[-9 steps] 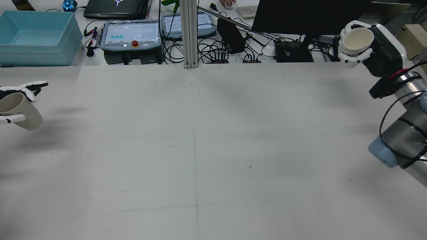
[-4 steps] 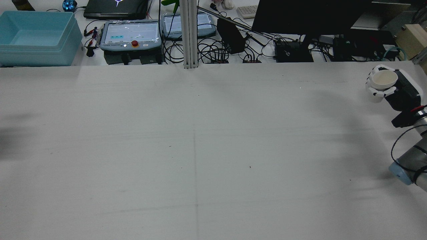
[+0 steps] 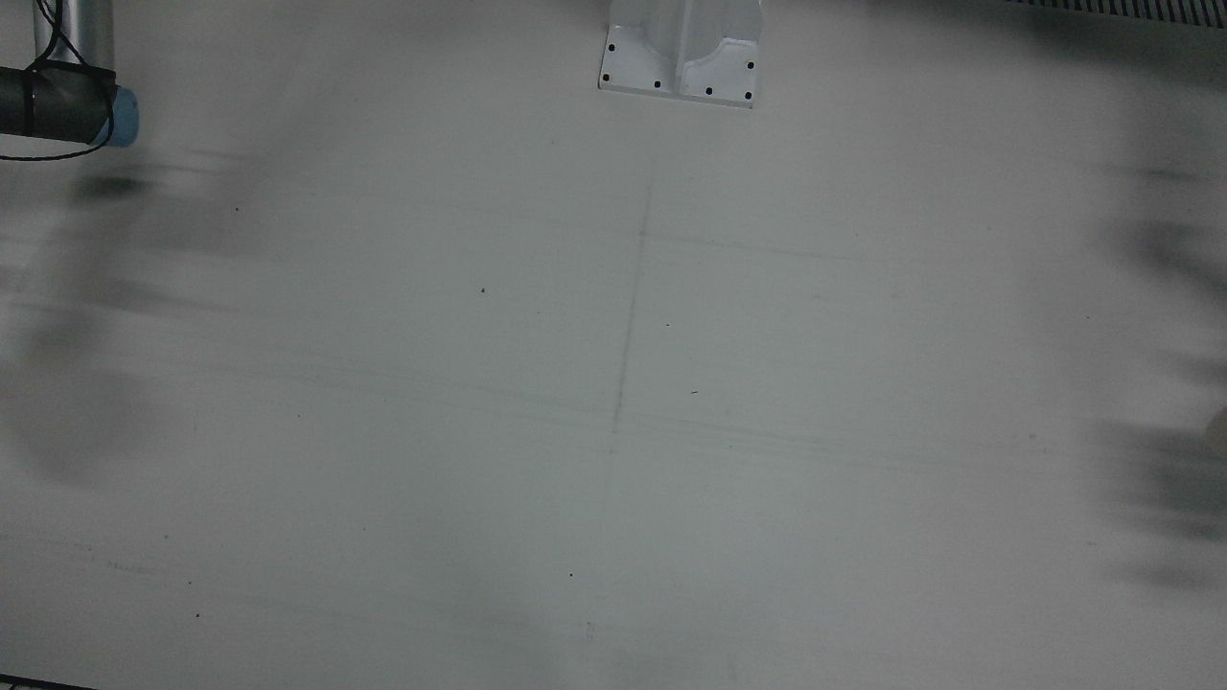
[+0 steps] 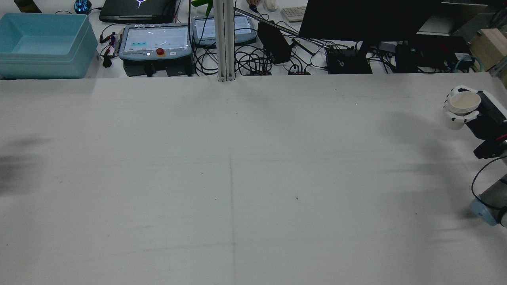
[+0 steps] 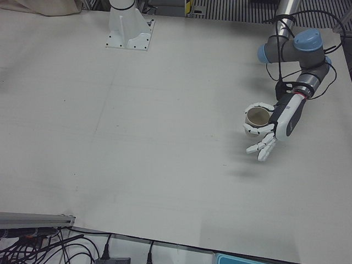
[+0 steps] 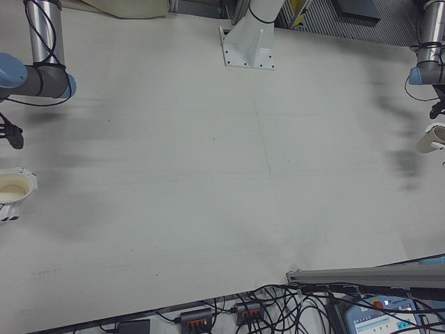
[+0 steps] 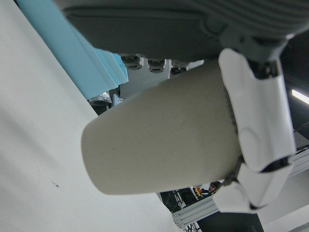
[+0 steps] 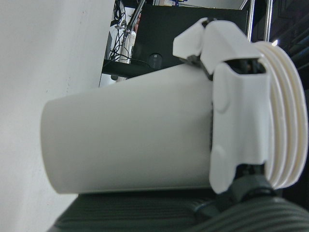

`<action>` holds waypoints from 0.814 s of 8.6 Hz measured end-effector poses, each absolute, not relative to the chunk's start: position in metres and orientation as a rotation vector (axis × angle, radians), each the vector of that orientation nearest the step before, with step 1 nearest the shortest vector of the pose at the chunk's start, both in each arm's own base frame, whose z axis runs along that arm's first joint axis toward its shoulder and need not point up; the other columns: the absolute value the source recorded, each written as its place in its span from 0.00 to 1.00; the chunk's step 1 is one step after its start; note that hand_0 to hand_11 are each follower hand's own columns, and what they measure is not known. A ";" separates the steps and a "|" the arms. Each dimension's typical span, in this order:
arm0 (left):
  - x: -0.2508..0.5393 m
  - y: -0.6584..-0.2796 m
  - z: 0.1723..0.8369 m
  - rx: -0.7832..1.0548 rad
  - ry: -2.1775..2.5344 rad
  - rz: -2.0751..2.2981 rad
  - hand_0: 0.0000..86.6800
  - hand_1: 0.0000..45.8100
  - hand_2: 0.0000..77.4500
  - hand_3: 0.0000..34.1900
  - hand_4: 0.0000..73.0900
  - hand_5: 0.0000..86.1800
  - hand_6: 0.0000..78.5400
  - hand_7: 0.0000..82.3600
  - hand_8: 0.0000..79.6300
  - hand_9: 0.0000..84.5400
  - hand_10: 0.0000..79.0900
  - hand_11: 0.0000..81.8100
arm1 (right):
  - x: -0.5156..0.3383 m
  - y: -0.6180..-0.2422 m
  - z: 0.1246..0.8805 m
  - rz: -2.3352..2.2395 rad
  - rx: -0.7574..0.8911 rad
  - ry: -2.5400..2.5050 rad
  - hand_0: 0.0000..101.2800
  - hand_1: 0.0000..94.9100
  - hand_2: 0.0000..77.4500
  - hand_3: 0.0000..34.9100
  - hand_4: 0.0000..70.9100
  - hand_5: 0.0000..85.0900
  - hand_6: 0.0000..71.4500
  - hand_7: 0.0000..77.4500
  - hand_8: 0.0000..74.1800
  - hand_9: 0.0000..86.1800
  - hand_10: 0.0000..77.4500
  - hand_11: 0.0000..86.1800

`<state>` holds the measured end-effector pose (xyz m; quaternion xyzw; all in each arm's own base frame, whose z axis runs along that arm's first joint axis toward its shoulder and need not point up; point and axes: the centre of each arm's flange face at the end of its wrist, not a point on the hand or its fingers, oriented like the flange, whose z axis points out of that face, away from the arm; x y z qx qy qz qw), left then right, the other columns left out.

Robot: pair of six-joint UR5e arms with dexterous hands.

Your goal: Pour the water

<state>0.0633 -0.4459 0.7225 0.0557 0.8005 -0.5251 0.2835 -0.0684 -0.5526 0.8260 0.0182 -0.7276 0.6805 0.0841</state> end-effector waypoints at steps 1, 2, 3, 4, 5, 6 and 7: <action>0.077 -0.444 0.730 0.141 2.124 -1.382 0.60 0.32 0.46 0.00 0.72 0.39 0.15 0.22 0.03 0.06 0.03 0.05 | -0.062 -0.549 0.833 2.049 0.070 -2.160 0.70 0.07 0.63 0.00 0.32 0.81 0.79 0.82 0.72 0.73 0.56 0.71; 0.090 -0.443 0.738 0.128 2.109 -1.366 0.60 0.32 0.46 0.00 0.72 0.39 0.15 0.22 0.03 0.06 0.03 0.05 | -0.056 -0.547 0.836 2.060 0.079 -2.157 0.69 0.07 0.61 0.00 0.26 0.80 0.79 0.82 0.70 0.72 0.56 0.71; 0.099 -0.443 0.745 0.117 2.098 -1.360 0.60 0.32 0.46 0.00 0.72 0.39 0.17 0.22 0.03 0.06 0.03 0.05 | -0.053 -0.546 0.837 2.060 0.080 -2.163 0.69 0.07 0.61 0.00 0.26 0.80 0.79 0.82 0.70 0.72 0.56 0.71; 0.105 -0.443 0.749 0.110 2.091 -1.357 0.60 0.32 0.46 0.00 0.72 0.39 0.17 0.22 0.03 0.06 0.03 0.05 | -0.052 -0.547 0.836 2.048 0.068 -2.176 0.61 0.07 0.61 0.04 0.12 0.70 0.77 0.82 0.61 0.66 0.58 0.72; 0.111 -0.445 0.754 0.100 2.084 -1.355 0.61 0.32 0.46 0.00 0.72 0.39 0.17 0.22 0.03 0.06 0.02 0.05 | -0.051 -0.548 0.835 2.033 0.050 -2.185 0.49 0.07 0.61 0.00 0.00 0.55 0.71 0.75 0.47 0.56 0.54 0.71; 0.119 -0.448 0.761 0.089 2.078 -1.351 0.61 0.32 0.46 0.00 0.72 0.39 0.17 0.22 0.03 0.06 0.02 0.05 | -0.050 -0.549 0.834 2.025 0.040 -2.190 0.45 0.07 0.61 0.00 0.00 0.06 0.46 0.55 0.07 0.28 0.22 0.46; 0.125 -0.450 0.766 0.084 2.072 -1.346 0.61 0.32 0.46 0.00 0.72 0.39 0.17 0.22 0.03 0.06 0.03 0.05 | -0.048 -0.550 0.834 2.022 0.037 -2.194 0.45 0.37 0.01 0.00 0.00 0.01 0.46 0.55 0.07 0.28 0.22 0.46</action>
